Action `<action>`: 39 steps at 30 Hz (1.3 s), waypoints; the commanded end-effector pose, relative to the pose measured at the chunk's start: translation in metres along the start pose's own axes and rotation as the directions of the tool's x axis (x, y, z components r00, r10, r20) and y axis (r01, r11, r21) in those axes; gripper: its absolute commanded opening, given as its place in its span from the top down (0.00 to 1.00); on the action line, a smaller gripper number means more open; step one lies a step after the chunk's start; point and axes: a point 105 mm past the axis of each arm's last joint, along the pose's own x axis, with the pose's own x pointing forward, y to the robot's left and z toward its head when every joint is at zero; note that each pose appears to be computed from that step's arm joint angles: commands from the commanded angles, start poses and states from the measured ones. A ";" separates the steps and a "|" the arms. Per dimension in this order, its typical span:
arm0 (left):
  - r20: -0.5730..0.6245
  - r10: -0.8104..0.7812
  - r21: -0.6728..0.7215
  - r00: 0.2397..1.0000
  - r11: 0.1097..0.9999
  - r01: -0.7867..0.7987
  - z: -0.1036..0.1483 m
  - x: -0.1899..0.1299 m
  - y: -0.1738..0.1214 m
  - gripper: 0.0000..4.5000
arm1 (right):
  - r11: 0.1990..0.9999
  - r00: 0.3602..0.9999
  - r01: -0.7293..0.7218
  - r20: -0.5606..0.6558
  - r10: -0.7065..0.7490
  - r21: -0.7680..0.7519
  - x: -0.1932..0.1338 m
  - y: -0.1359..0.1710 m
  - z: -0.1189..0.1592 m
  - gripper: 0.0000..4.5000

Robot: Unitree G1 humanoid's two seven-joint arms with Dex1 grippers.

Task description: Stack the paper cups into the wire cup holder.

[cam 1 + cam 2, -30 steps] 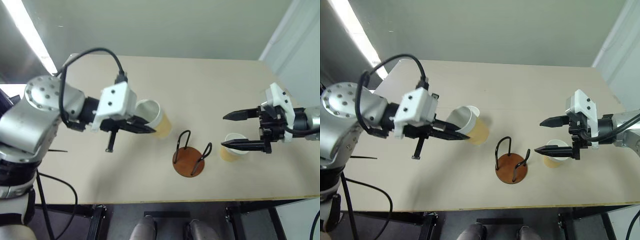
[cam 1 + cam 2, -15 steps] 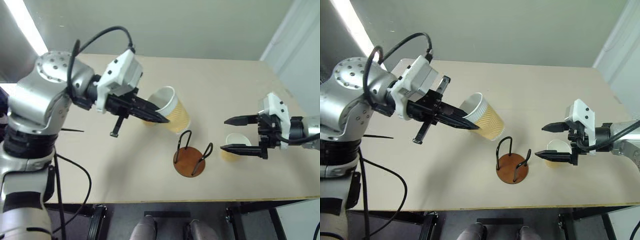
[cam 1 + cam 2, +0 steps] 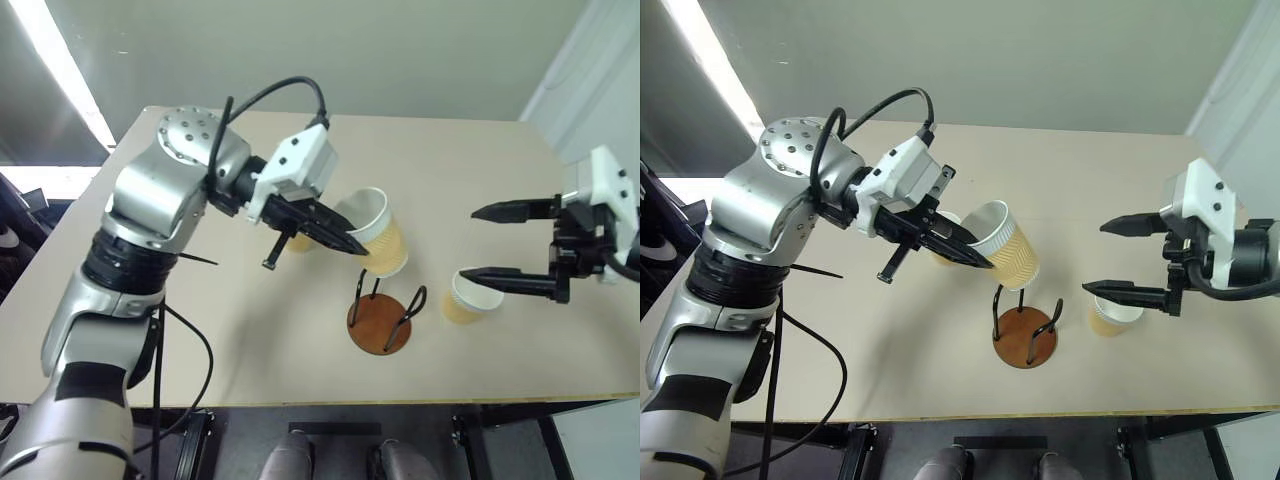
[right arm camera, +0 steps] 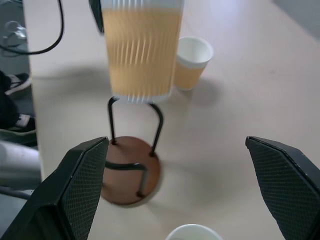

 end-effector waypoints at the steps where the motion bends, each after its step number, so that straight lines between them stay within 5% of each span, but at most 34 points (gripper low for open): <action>1: 0.004 -0.065 0.074 0.998 0.995 0.065 0.014 0.006 -0.002 0.99 | 0.997 0.999 0.043 0.020 -0.042 -0.061 -0.011 -0.001 0.017 0.00; 25: -0.137 -0.186 0.117 0.973 0.972 0.202 -0.014 0.037 -0.014 0.99 | 0.996 0.999 0.054 -0.004 -0.054 -0.067 -0.012 -0.004 0.014 0.00; 28: -0.120 -0.191 0.113 0.974 0.972 0.204 -0.013 0.039 -0.014 0.86 | 0.996 0.998 0.055 -0.006 -0.055 -0.067 -0.013 -0.004 0.014 0.00; 39: -0.021 -0.139 0.114 0.990 0.983 0.140 0.005 0.035 -0.006 0.02 | 0.995 0.997 0.071 -0.028 -0.073 -0.067 -0.012 -0.007 0.006 0.00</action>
